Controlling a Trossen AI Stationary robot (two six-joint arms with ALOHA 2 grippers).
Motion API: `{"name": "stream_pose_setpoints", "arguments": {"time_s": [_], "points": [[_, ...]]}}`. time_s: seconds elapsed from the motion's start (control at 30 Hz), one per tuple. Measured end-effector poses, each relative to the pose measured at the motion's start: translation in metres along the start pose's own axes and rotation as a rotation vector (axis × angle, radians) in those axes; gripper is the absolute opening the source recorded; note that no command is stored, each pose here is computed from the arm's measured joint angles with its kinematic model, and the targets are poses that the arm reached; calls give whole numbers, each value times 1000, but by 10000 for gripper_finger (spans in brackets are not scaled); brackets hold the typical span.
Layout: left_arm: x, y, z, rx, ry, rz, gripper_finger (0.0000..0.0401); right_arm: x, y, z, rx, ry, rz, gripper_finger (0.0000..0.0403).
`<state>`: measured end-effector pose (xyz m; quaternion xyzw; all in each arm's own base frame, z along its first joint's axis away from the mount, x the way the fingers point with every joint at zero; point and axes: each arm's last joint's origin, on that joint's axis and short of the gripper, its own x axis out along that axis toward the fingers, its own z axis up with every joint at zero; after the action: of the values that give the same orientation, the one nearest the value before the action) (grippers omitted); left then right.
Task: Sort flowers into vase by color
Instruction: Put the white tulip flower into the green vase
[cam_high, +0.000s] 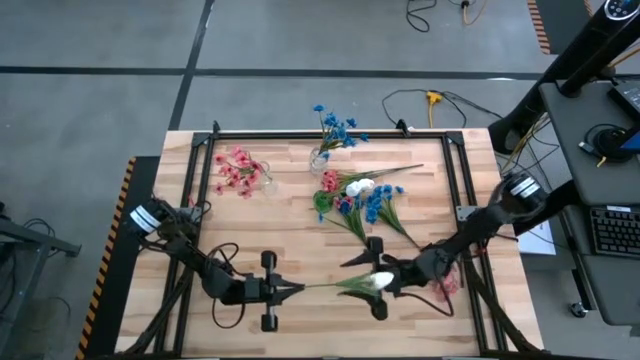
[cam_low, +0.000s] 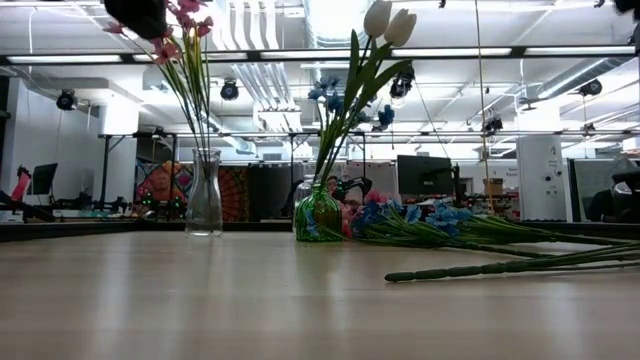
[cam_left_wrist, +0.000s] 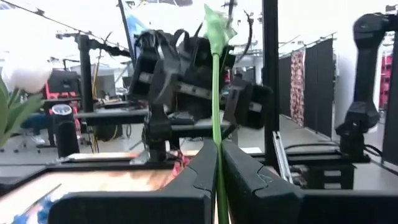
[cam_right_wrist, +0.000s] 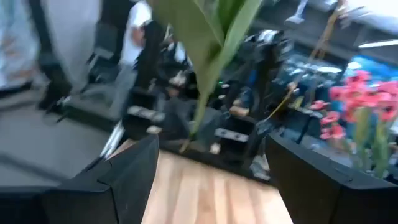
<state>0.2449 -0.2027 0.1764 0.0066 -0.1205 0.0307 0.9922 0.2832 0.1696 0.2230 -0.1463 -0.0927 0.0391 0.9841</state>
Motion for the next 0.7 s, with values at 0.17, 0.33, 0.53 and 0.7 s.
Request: {"name": "stream_pose_setpoints", "arguments": {"time_s": [0.17, 0.33, 0.53, 0.7], "points": [[5, -2, 4, 11, -14, 10, 0, 7, 4, -14, 38, -131, 3, 283], [4, 0, 2, 13, -3, 20, 0, 7, 1, -14, 73, -202, -28, 254], [5, 3, 0, 23, 20, 73, 0, 10, -7, -11, 134, -212, -41, 204], [8, 6, -1, 31, 26, 90, 0, 10, -9, -11, 145, -218, -24, 175]]}}
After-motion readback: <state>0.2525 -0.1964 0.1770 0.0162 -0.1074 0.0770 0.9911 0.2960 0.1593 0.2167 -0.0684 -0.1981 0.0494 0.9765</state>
